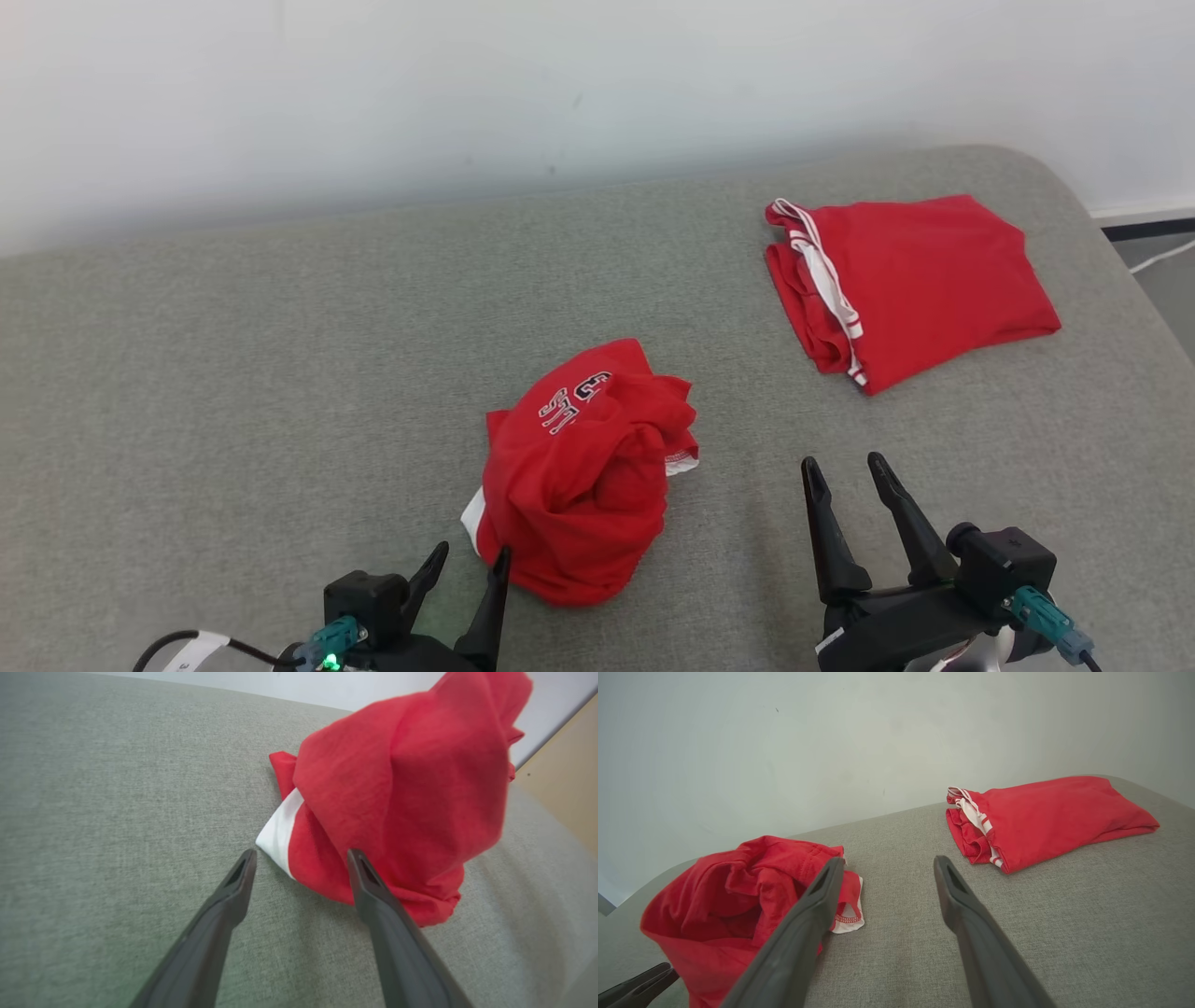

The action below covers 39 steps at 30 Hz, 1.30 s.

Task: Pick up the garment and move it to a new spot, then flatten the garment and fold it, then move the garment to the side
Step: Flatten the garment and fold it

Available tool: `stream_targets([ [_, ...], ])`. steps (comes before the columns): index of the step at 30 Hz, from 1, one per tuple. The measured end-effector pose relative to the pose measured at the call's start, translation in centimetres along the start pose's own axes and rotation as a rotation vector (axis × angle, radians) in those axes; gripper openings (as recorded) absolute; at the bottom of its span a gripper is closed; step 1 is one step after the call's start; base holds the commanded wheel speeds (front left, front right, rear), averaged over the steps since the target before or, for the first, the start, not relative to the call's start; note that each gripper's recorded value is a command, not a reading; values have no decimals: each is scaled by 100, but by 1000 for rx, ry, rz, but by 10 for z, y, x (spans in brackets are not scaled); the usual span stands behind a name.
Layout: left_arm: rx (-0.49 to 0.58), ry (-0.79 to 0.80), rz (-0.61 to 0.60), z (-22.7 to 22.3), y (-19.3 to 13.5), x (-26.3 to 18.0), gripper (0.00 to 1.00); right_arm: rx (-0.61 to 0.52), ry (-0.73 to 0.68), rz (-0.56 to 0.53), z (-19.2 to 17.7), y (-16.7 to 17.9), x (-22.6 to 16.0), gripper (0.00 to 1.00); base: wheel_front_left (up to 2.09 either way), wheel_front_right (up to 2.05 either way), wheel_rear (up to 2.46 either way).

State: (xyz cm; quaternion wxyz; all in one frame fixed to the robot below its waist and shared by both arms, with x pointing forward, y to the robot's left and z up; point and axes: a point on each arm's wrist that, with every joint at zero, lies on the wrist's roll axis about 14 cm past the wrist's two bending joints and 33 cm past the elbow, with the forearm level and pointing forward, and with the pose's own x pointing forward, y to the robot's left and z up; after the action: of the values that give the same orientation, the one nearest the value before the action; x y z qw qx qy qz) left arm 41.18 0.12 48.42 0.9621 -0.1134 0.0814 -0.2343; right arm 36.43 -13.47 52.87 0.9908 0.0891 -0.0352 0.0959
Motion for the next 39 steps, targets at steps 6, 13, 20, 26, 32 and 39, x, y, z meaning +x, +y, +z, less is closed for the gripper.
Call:
stream_targets([
  [6, 3, 44, -26, -14, -6, 13, 100, -4, 5, -37, -1, -11, -6, 100, 0, 0, 0],
  [13, 0, 105, -61, -34, -15, 26, 13, -5, 10, -76, -3, -22, -12, 100, 0, 0, 0],
  [20, 6, 57, -37, -22, -6, 29, 0, -2, 9, -64, -4, -19, -9, 100, 0, 0, 0],
  [26, 17, -48, 43, 10, 23, 25, 0, 5, 10, -47, -6, -14, -7, 100, 0, 0, 0],
  [32, 110, -200, 154, 67, 66, 8, 0, 11, 4, -2, -5, 0, -1, 100, 0, 0, 0],
  [39, 184, -295, 215, 107, 78, -25, 0, 18, -5, 43, -4, 14, 3, 100, 0, 0, 0],
])
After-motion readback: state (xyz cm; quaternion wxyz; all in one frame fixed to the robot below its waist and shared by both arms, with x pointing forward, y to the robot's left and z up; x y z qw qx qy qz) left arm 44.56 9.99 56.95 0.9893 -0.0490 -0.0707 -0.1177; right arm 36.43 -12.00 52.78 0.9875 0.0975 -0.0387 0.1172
